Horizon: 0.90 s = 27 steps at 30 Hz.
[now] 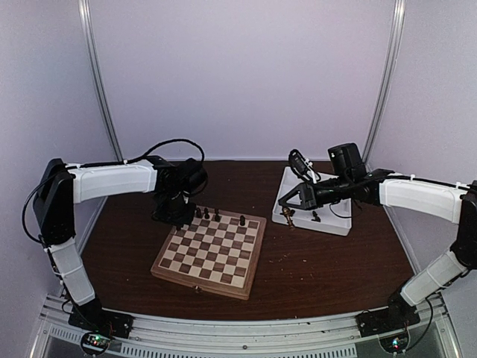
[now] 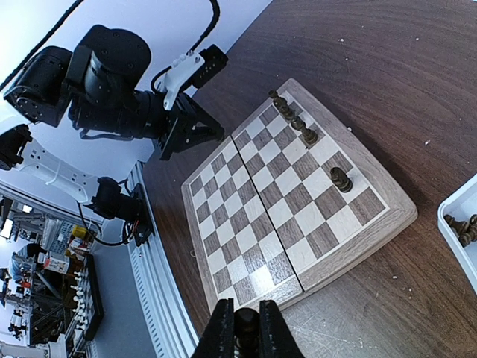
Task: Set up the chess pieces on the board
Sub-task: Place the chess piece on the chessboard.
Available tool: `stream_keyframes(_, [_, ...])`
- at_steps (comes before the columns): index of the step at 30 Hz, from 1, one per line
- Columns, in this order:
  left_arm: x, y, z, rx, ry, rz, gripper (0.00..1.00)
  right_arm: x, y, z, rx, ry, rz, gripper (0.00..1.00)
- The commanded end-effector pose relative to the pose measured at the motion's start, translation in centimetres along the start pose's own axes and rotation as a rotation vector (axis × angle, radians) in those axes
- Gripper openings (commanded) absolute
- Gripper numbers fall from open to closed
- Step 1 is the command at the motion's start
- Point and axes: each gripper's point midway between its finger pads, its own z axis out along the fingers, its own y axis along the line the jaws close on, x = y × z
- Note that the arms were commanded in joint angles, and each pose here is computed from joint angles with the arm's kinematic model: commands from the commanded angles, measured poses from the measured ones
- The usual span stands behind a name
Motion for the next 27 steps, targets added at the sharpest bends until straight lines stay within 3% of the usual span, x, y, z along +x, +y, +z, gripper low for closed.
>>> stream_keyframes(1, [-3.6,-0.1,-0.7,0.069,-0.074,-0.019,0.07,-0.9,0.2,-0.4,0.002,-0.026,-0.027,0.03])
stream_keyframes(8, [-5.5,-0.2,1.7,0.089,-0.041,-0.031,0.07,-0.9,0.0,-0.8,0.010,-0.028,-0.029,0.03])
stream_keyframes(27, [-7.5,-0.6,3.5,0.095,-0.071,-0.031,0.08,-1.1,-0.4,-1.1,0.018,-0.034,-0.029,0.03])
